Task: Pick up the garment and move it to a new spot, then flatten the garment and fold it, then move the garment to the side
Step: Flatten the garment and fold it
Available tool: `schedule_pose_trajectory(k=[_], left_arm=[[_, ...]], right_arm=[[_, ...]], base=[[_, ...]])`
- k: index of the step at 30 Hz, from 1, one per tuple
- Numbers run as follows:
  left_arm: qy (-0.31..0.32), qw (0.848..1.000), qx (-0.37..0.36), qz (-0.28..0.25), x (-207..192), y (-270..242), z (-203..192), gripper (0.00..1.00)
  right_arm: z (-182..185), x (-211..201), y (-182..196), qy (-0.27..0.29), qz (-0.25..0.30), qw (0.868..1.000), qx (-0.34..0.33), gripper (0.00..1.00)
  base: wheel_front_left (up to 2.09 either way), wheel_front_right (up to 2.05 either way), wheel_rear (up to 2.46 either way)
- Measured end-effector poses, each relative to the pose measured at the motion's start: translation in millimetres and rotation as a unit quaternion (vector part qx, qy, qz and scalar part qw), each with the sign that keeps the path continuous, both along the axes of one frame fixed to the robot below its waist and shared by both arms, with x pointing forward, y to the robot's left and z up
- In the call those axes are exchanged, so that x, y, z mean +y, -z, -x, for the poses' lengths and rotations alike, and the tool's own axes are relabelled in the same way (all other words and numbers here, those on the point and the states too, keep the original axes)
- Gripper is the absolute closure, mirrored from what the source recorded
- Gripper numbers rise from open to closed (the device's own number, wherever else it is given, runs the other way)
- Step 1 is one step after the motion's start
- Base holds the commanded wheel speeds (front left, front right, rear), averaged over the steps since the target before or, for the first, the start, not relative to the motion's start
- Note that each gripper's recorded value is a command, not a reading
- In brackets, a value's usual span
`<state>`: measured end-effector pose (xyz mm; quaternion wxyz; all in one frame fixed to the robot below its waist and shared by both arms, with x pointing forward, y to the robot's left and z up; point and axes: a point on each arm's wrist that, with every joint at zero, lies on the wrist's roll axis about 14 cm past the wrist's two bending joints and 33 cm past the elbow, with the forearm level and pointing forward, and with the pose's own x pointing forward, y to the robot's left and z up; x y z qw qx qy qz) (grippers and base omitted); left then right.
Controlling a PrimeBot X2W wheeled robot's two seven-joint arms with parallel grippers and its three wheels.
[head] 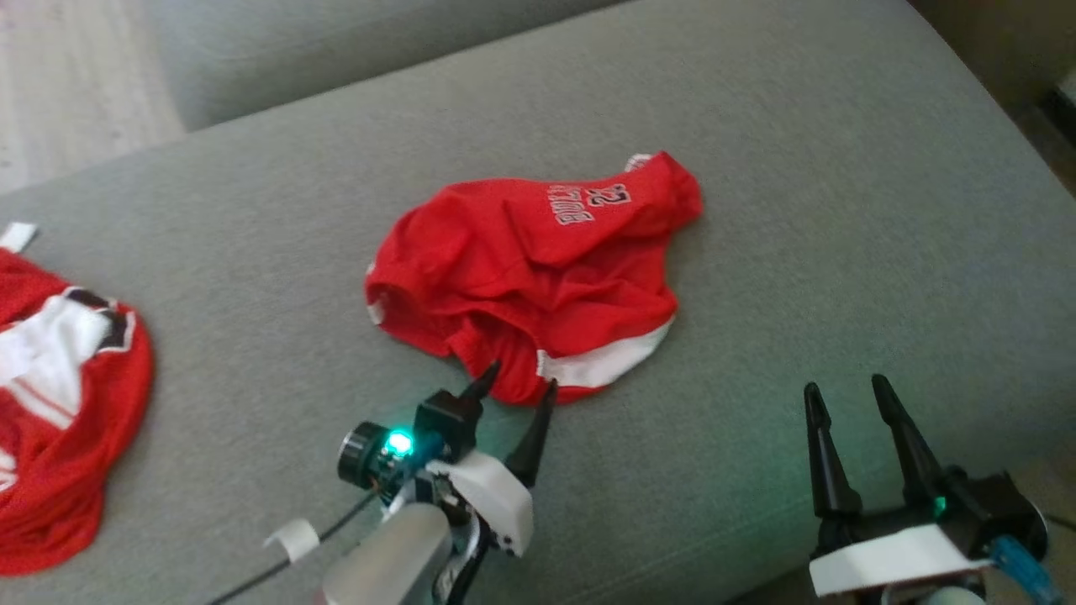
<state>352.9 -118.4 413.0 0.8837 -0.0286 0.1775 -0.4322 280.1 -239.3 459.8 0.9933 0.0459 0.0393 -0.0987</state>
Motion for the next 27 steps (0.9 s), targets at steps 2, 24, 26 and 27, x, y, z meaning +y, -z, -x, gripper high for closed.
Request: schedule_pose_trajectory(k=[2, 24, 26, 27], left_arm=[[0.002, 1.0, 0.014, -0.01, -4, 8, -4, 0.0], [0.087, 0.951, -0.189, 0.229, -77, -247, -29, 1.0], [0.07, 0.943, -0.225, 0.237, -63, -273, -36, 1.0], [0.06, 0.942, -0.232, 0.234, -55, -276, -40, 1.0]], right_arm=[[0, -4, 1, 0.007, 0.0, 1.0, 0.002, 0.0], [31, -12, -8, 0.032, -0.014, 0.999, -0.029, 0.0], [31, -7, -6, 0.023, -0.017, 0.999, -0.028, 0.0], [30, -4, -5, 0.017, -0.018, 0.999, -0.027, 0.0]], base=[[0.0, 0.0, 0.0], [0.0, 0.0, 0.0], [0.0, 0.0, 0.0], [0.0, 0.0, 0.0]])
